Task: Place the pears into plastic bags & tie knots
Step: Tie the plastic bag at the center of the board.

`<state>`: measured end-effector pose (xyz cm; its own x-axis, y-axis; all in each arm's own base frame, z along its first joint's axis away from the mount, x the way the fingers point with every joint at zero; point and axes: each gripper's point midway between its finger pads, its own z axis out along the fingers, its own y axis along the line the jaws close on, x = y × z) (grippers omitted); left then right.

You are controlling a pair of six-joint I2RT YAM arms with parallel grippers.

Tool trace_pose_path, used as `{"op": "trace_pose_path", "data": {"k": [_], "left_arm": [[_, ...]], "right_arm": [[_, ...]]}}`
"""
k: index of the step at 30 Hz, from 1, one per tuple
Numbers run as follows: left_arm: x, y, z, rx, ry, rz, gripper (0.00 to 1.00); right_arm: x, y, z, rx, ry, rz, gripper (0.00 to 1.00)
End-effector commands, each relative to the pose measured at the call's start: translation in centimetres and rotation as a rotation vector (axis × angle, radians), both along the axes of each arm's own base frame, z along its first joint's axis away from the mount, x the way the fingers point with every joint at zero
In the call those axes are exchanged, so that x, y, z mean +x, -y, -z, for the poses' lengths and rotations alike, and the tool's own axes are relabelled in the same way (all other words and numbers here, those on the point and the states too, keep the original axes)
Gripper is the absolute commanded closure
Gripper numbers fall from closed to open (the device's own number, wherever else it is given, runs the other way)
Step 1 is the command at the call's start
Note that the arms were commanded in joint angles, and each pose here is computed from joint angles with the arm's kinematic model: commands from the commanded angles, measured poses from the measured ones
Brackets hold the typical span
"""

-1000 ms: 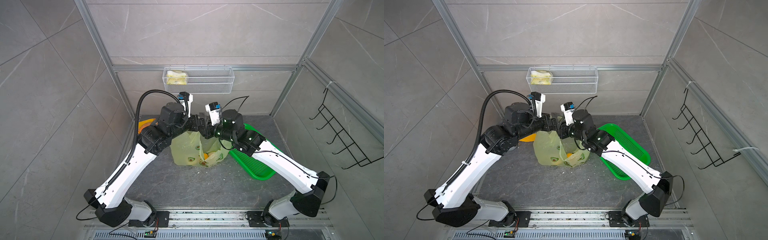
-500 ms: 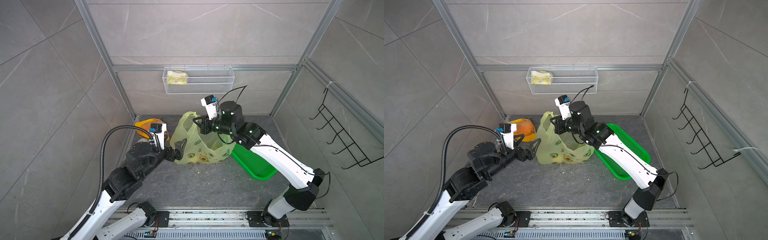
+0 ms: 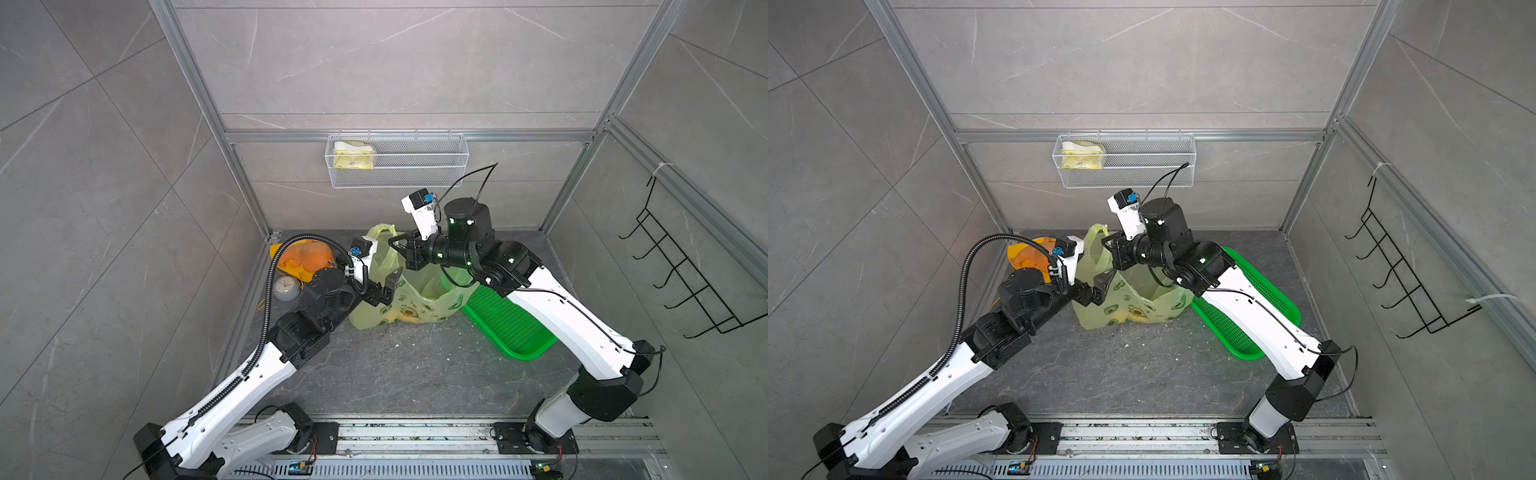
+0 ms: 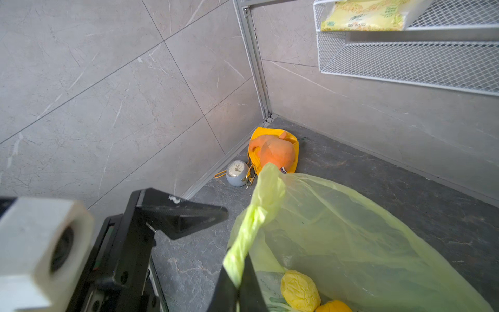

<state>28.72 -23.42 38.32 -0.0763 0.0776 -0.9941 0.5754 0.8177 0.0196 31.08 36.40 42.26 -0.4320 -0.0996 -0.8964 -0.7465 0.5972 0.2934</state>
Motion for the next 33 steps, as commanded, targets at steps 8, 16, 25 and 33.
{"op": "trace_pose_path", "data": {"k": [8,16,25,33], "left_arm": [[5.4,1.6,-2.9,0.018,0.15,-0.042,0.0],[3.3,2.1,1.7,-0.124,0.002,0.071,0.71],[1.3,1.8,-0.3,-0.208,-0.012,0.131,1.0],[1.0,2.8,-0.7,-0.209,-0.025,0.182,1.0]], "right_arm": [[-1.2,0.2,-1.6,0.011,0.03,-0.046,1.0],[0.5,0.8,-3.3,0.11,0.007,-0.019,1.0],[0.3,3.7,-3.1,0.164,0.02,-0.001,0.41],[-0.3,3.3,-2.6,0.181,0.004,-0.043,0.15]]}}
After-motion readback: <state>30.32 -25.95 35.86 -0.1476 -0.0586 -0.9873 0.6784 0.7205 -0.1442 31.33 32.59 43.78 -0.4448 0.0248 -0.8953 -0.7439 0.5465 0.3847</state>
